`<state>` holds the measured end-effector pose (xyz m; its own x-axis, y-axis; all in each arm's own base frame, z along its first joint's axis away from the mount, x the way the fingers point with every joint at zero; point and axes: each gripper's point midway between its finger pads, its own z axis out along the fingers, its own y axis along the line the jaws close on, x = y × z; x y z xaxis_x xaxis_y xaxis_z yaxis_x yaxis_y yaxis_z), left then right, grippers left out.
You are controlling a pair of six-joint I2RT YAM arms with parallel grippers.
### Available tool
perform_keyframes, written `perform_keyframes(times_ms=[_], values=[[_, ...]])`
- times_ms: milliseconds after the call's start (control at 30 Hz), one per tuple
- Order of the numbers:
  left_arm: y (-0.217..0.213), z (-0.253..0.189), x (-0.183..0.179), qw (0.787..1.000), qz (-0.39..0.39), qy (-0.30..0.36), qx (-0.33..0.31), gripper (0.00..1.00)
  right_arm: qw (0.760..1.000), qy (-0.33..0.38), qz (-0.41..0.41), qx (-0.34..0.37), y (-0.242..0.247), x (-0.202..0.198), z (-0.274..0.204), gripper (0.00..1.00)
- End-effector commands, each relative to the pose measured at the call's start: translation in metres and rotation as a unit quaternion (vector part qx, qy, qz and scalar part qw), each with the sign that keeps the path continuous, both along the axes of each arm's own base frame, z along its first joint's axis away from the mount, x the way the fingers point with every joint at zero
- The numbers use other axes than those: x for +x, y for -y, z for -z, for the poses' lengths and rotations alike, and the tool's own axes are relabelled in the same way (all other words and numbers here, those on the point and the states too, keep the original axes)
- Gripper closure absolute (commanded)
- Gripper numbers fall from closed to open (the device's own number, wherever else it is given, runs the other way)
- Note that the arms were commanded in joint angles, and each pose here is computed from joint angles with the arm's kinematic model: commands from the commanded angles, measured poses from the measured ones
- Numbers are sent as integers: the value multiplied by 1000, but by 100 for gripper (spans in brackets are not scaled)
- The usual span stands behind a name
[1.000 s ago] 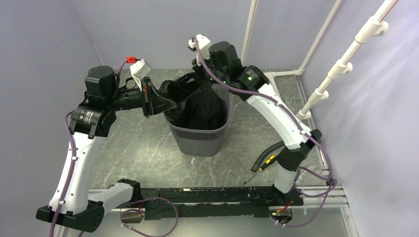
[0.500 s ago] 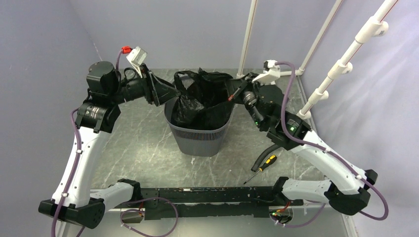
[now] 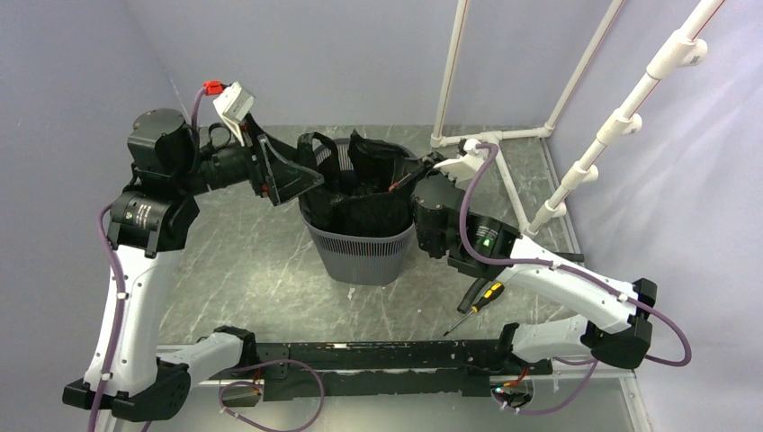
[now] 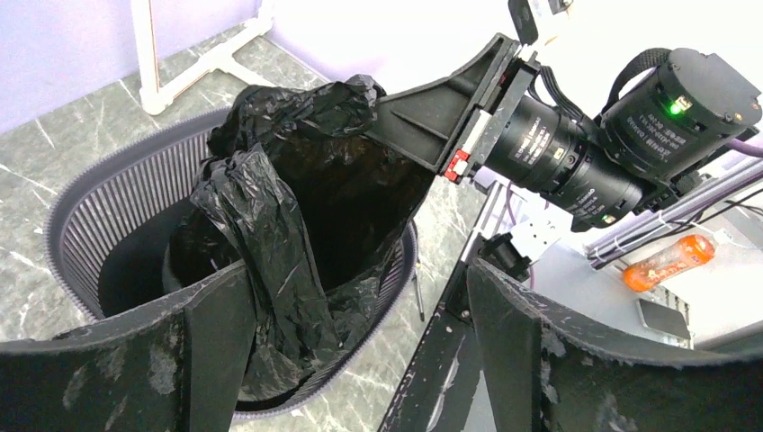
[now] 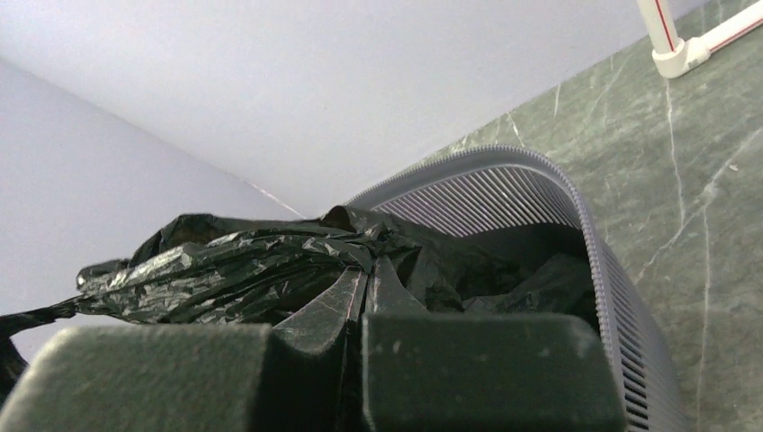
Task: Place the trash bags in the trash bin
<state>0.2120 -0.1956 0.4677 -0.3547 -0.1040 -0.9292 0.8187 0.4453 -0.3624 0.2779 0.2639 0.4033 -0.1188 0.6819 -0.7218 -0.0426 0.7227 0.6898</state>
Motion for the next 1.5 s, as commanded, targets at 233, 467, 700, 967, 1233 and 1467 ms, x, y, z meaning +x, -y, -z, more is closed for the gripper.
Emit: perform_keyframes(times_ms=[233,467,700,967,1233,1467], values=[[0,5,33,999,-26,-8,18,20,993,23,66,95,11,-19,6,100],[0,40,34,997,-15,-48,54,72,999,25,-27,26,-6,-32,16,95],[6,40,14,998,31,-29,37,97,974,35,-190,-116,-17,-66,29,51],[10,32,6,997,71,-10,34,97,898,84,-302,-308,-9,-86,-18,14],[10,29,2,997,75,-6,36,97,811,83,-348,-463,-21,-79,-36,10],[11,29,0,996,79,-10,34,97,763,79,-383,-514,-61,-54,-31,11]])
